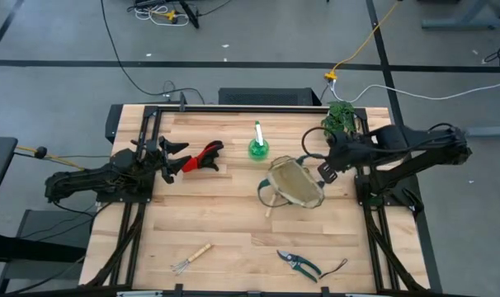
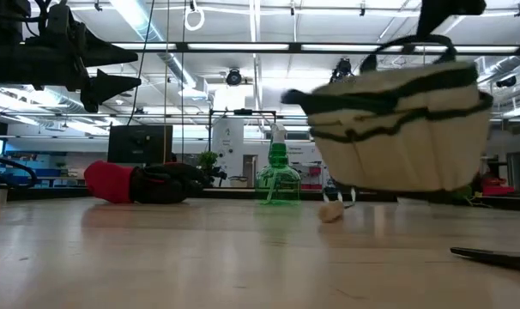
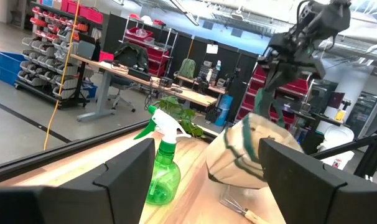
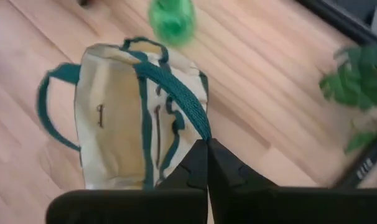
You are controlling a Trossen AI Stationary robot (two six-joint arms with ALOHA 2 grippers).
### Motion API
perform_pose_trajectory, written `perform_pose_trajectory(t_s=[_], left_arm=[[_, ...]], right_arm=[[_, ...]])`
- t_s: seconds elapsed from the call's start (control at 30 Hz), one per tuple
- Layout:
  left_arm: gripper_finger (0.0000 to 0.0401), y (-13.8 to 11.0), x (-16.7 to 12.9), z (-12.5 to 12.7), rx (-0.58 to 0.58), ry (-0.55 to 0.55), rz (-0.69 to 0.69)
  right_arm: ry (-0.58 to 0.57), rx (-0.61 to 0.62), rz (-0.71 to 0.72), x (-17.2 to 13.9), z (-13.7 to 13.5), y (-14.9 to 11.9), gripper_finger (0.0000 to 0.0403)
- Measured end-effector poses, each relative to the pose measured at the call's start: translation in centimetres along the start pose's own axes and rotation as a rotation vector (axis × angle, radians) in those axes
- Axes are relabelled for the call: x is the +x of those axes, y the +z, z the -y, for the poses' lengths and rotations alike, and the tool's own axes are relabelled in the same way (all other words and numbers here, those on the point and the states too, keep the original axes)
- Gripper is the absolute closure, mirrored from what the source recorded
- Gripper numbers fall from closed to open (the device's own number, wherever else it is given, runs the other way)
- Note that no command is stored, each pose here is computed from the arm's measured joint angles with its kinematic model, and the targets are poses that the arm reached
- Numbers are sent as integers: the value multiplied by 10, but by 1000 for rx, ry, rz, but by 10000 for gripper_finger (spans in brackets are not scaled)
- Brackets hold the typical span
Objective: Pick & Place Garden tools in Gardening bag
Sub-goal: Prepare the white bag on the table
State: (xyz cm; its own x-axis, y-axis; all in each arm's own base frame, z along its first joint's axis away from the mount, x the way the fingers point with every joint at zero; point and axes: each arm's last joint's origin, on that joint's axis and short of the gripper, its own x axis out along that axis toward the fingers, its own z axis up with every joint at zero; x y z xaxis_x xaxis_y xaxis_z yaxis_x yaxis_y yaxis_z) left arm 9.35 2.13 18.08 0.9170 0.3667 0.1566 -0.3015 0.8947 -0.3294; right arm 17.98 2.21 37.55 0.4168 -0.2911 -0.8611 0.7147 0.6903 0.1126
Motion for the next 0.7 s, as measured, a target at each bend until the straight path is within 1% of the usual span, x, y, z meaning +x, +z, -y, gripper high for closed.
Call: perform_pose_trajectory(t_s=[0.17,0.27,0.57,0.7], left_arm=[[110,0,0,0,0,0,0],[110,0,0,0,0,0,1],[110,0,0,0,0,-1,1],[110,0,0,0,0,-1,1]], right_arm=[[129,-45,113,-3,-13,11,403],[185,-73,173,-4,-21,17,403],[249,-145,258,11,-43,35,403],[334,-178,305,19,-56,47,403]])
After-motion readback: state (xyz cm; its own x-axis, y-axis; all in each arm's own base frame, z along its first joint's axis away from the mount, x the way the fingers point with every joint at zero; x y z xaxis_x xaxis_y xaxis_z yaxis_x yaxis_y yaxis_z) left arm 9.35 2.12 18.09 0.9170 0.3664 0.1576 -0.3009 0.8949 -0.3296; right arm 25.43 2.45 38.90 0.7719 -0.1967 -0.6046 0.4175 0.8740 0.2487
